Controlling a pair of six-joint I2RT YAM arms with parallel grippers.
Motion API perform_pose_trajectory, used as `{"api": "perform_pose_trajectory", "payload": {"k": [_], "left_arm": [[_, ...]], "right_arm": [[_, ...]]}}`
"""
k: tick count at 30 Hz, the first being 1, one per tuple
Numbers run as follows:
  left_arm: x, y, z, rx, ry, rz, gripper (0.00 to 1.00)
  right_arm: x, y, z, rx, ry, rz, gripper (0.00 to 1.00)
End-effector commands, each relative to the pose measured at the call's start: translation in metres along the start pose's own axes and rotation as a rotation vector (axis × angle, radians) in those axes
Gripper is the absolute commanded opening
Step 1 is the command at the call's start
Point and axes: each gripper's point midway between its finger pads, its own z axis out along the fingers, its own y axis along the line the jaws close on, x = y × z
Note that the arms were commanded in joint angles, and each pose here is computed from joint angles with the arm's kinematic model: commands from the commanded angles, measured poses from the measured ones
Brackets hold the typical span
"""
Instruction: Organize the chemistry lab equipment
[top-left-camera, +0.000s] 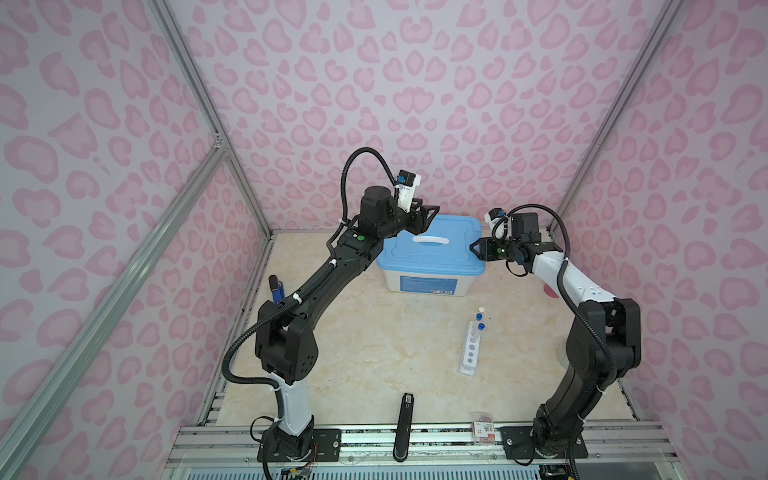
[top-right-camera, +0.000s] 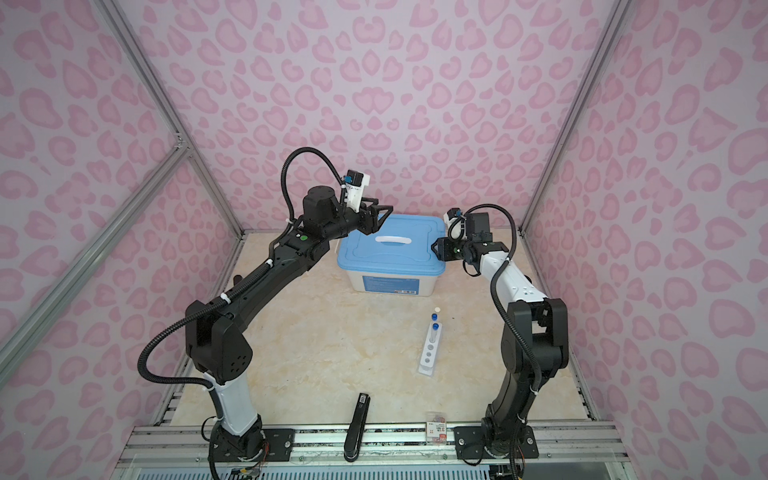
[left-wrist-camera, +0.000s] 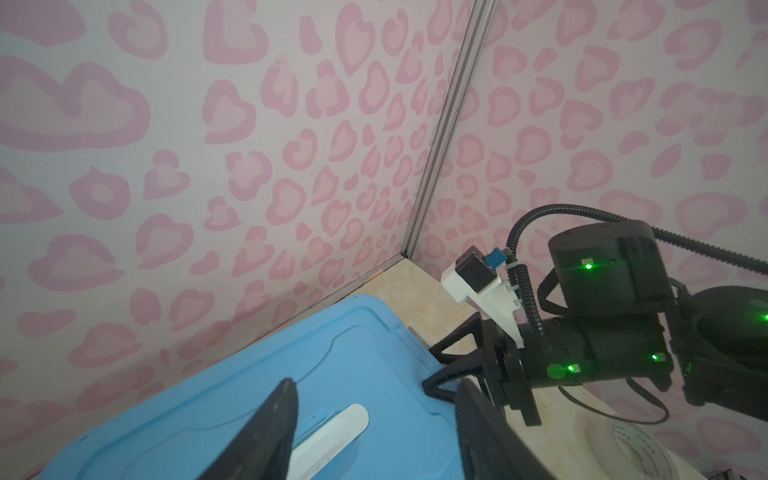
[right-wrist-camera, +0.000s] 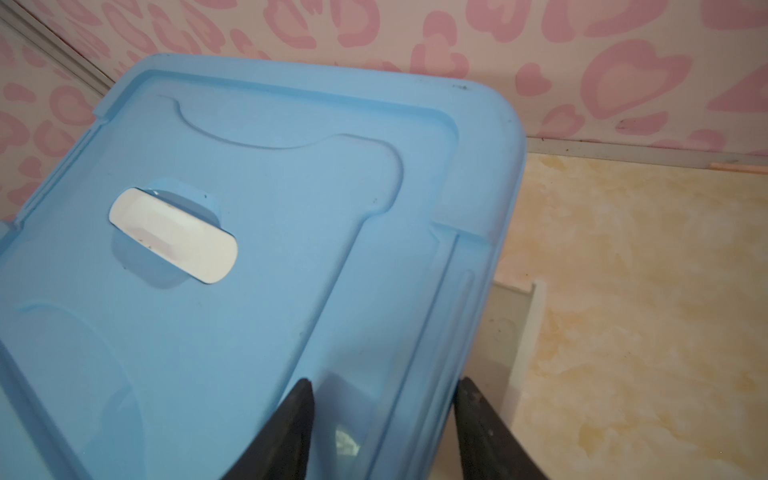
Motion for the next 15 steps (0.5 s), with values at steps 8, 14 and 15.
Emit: {"api": "perform_pose_trajectory", "payload": {"k": [8,14,15], "left_arm": [[0.042,0.023,0.018,-0.065,0.08,0.001,0.63],[0.06,0.031,0.022,-0.09,0.116,-0.001,0.63],[0.065,0.033,0.023,-0.095,0.126,-0.001,0.63]], "right_arm": [[0.025,0.024,0.007,-0.04,0.1,-0.047,0.53],[0.015,0.026,-0.004,-0.021,0.058,-0.039,0.54],[0.013,0.024,-0.006,-0.012,0.046,-0.025,0.54]]}}
